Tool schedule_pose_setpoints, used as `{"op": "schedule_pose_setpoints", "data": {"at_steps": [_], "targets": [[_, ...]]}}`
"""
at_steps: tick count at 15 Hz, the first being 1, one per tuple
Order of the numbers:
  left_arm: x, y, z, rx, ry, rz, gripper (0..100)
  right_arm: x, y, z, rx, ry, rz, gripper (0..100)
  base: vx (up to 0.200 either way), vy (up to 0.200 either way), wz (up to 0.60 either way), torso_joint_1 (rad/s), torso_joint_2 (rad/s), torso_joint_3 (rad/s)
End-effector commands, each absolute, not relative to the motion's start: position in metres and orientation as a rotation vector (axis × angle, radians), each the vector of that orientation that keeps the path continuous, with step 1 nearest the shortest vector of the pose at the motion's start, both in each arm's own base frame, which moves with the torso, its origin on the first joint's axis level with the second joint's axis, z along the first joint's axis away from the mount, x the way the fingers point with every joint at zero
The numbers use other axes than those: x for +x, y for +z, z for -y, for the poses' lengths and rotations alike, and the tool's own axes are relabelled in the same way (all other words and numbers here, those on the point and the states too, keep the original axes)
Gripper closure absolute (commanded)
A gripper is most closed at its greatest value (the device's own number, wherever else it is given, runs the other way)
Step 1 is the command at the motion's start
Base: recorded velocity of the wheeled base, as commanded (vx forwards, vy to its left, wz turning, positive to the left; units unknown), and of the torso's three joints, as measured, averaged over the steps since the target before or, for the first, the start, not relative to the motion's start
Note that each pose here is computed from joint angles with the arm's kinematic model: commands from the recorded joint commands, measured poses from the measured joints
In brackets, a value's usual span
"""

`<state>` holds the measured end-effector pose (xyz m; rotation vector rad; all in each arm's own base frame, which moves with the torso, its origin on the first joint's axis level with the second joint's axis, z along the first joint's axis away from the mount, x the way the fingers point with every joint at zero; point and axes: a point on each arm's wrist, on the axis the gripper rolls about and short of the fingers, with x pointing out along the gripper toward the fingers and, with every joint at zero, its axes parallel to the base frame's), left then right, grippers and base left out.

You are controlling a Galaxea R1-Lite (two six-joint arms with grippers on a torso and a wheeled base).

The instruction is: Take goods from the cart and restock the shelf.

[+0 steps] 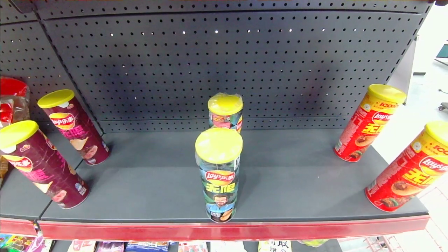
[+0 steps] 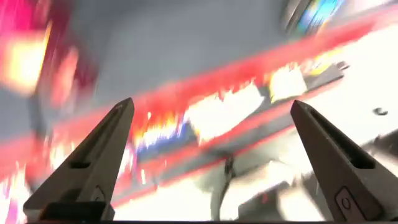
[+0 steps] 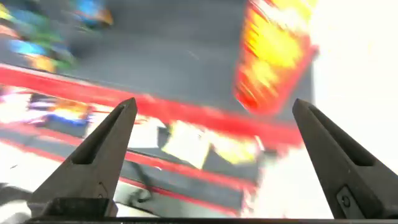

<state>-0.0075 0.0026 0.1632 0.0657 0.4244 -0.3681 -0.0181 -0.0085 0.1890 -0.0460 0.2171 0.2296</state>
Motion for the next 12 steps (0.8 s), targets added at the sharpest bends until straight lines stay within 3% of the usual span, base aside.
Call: {"op": "schedule_pose_setpoints", "data": {"at_steps": [1,3,5,7,8,12], "targets": [[-0.063,0.117,-0.02,-0.06,-0.143,-0.389,0,-0.059,0.159,0.007,-0.011,-0.053,-0.191,0,0.0,0.0,0.0,0.0,0.0,0.0],[-0.06,0.11,-0.021,-0.05,-0.05,-0.402,0,-0.063,0.137,-0.002,0.003,-0.153,-0.231,0,0.0,0.0,0.0,0.0,0.0,0.0],[-0.053,0.101,-0.02,-0.1,0.0,-0.397,0,-0.054,0.12,-0.002,0.01,-0.103,-0.268,0,0.0,0.0,0.0,0.0,0.0,0.0],[-0.041,0.097,-0.017,-0.151,-0.023,-0.299,0,-0.044,0.091,-0.001,-0.025,0.056,-0.189,0,0.0,0.0,0.0,0.0,0.0,0.0],[-0.036,0.092,-0.016,-0.165,-0.09,-0.171,0,-0.043,0.092,-0.002,-0.043,0.082,-0.17,0,0.0,0.0,0.0,0.0,0.0,0.0],[-0.036,0.089,-0.016,-0.085,-0.124,-0.141,0,-0.038,0.088,-0.002,-0.027,0.105,-0.132,0,0.0,0.0,0.0,0.0,0.0,0.0]]}}
